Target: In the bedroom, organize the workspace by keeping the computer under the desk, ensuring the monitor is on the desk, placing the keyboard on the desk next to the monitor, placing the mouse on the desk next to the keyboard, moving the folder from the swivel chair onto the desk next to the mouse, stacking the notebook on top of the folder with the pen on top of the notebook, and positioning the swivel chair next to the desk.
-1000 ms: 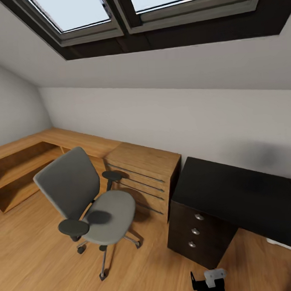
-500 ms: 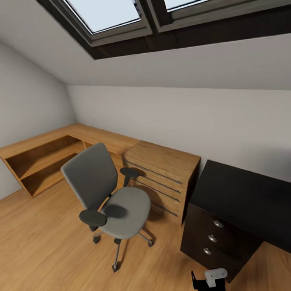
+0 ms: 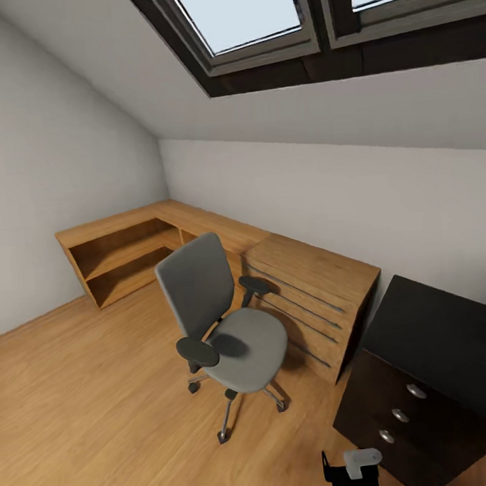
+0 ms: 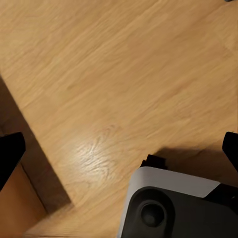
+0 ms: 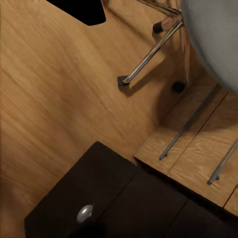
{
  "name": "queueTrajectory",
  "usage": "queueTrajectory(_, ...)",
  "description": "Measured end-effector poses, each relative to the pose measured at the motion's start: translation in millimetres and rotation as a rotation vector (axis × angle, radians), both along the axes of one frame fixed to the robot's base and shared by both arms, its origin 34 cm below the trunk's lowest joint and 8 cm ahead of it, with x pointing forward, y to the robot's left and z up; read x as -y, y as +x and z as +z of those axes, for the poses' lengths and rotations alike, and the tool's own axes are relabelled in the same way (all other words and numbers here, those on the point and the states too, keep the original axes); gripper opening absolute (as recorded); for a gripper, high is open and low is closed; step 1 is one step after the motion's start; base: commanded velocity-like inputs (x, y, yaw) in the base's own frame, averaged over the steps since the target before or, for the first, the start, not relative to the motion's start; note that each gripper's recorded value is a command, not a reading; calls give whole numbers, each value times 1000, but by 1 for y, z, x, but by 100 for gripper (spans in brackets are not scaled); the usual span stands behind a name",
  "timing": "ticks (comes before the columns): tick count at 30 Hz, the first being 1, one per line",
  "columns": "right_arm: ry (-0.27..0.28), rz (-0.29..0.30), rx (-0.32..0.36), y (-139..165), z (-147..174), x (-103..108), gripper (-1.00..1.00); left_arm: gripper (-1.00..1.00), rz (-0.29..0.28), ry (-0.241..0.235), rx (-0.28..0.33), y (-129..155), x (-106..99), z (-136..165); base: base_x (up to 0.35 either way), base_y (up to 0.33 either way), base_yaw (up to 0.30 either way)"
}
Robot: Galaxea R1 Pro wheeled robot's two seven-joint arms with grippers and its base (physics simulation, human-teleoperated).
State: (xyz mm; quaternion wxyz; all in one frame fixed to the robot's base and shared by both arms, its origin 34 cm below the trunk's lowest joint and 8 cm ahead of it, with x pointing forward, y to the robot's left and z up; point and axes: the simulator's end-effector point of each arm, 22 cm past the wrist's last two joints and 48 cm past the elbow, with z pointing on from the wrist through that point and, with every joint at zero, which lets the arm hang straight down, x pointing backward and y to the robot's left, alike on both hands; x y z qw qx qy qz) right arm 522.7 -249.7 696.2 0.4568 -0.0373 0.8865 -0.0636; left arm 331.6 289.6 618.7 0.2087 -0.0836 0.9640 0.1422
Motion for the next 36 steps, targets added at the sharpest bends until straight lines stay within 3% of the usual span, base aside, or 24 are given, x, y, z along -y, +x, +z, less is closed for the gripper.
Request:
queueTrajectory(10, 6, 0, 77, 9, 15, 2, 100, 100, -1, -1, 4, 2, 1, 1, -182, 175, 263)
queueTrajectory(18, 8, 0, 95, 12, 20, 1, 100, 100, -1, -2, 13, 5, 1, 3, -33, 28, 213)
queueTrajectory(36, 6, 8, 97, 13, 21, 0, 100, 100, -1, -2, 14, 5, 1, 3, -1, 1, -7)
